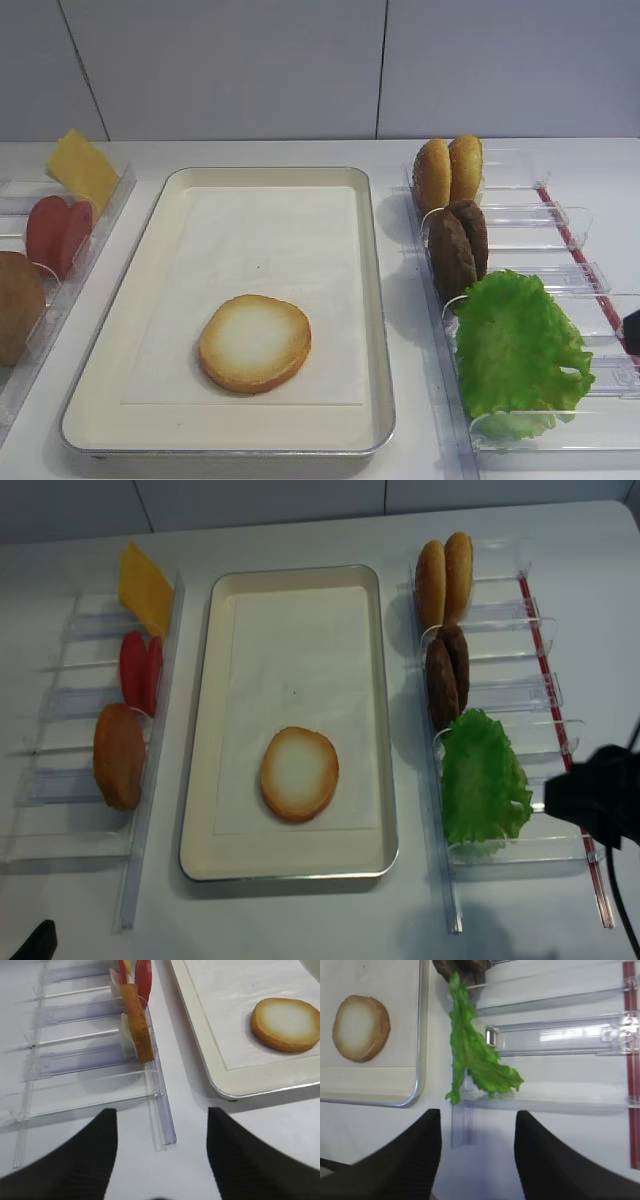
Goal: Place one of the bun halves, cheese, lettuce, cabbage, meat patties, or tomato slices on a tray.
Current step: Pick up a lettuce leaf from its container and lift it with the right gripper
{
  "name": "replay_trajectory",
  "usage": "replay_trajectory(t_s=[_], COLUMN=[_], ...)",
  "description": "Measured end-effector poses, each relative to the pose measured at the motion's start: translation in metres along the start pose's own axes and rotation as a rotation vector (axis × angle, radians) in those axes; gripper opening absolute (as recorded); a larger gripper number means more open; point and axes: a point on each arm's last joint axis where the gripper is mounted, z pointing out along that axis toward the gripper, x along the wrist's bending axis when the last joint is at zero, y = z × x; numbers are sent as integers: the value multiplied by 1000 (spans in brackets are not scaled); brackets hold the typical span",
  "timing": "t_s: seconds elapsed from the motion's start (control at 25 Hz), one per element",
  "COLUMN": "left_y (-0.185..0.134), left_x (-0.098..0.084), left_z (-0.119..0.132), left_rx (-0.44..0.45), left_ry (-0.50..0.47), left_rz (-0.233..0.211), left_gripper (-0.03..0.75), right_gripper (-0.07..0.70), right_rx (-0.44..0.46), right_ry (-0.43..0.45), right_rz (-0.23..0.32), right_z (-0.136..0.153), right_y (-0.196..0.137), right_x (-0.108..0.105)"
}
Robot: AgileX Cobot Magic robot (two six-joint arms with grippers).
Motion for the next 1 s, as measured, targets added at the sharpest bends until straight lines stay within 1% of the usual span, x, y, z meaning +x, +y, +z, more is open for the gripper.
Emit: replay_trajectory(t_s=[0.12, 0.28, 0.52, 0.76, 0.84, 1.0], left_y=[0, 0, 0, 0, 0, 0], left_x=[0, 0, 0, 0, 0, 0], left_z=[0, 0, 0, 0, 0, 0], left_rx=[0, 0, 0, 0, 0, 0], left_ry=[0, 0, 0, 0, 0, 0], left_rz=[0, 0, 0, 0, 0, 0], left_gripper=[389, 389, 389, 389, 388, 388], right_gripper=[384, 384, 384, 382, 363, 300], right_rx=[57, 105, 145, 187, 199, 202], right_ry=[24, 33, -38, -65, -70, -71], right_rz=[-14, -29, -44, -18, -13, -10], right_z=[14, 35, 57, 75, 79, 82], right_y=[8, 13, 27, 42, 45, 52], right_x=[5, 14, 19, 19, 18, 20])
